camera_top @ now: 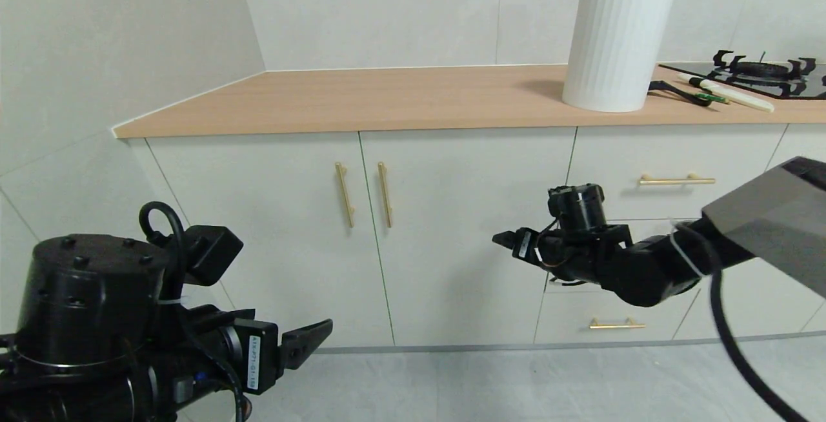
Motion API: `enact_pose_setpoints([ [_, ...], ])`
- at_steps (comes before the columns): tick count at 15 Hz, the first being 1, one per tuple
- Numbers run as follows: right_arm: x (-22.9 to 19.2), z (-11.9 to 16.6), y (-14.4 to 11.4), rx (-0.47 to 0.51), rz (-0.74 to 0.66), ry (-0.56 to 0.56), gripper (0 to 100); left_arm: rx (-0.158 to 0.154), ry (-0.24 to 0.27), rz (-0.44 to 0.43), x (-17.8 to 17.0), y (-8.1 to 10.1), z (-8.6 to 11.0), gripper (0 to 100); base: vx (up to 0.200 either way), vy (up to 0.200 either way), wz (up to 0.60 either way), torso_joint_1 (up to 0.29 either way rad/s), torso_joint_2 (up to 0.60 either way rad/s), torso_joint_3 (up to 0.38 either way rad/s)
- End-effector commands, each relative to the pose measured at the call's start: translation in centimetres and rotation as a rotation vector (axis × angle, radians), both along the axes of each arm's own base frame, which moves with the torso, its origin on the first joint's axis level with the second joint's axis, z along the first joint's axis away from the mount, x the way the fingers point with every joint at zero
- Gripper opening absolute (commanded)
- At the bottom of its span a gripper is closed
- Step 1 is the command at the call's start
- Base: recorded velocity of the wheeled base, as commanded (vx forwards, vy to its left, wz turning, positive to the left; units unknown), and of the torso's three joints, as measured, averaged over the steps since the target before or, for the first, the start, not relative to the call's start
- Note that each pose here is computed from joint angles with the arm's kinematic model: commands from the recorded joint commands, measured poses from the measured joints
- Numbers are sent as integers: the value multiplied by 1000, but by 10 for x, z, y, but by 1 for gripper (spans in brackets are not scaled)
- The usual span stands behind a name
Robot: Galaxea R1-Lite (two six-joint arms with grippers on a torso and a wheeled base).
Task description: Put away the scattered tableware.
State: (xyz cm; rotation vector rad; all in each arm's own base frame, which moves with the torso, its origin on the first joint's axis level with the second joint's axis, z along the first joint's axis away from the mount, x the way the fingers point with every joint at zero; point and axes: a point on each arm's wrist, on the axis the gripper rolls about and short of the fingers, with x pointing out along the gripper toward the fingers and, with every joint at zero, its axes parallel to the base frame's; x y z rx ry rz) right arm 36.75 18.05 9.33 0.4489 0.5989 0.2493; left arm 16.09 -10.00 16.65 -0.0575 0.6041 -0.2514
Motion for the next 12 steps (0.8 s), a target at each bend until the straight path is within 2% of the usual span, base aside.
enact_pose_setpoints([
  [1, -34, 40, -14, -18, 71, -90, 100, -2, -3, 1, 0, 0, 1, 100, 0, 0, 0, 0, 0, 0],
  [3, -55, 65, -25, -39, 73, -162, 100, -6, -15, 0, -3, 2, 3, 100, 0, 0, 0, 0, 0, 0],
  [6, -119, 113, -61, -120, 27, -332, 100, -7, -92, 13, -12, 16, 16, 100, 0, 0, 0, 0, 0, 0],
  [9, -171, 136, -89, -161, -84, -446, 100, -37, -162, 27, -28, 28, 27, 100, 0, 0, 0, 0, 0, 0],
  [10, -216, 147, -113, -203, -130, -553, 100, -36, -224, 46, -42, 42, 32, 100, 0, 0, 0, 0, 0, 0],
  [11, -234, 150, -125, -198, -151, -593, 100, -20, -257, 53, -51, 49, 33, 100, 0, 0, 0, 0, 0, 0],
  [12, -255, 148, -141, -192, -202, -630, 100, 4, -324, 82, -66, 63, 35, 100, 0, 0, 0, 0, 0, 0],
])
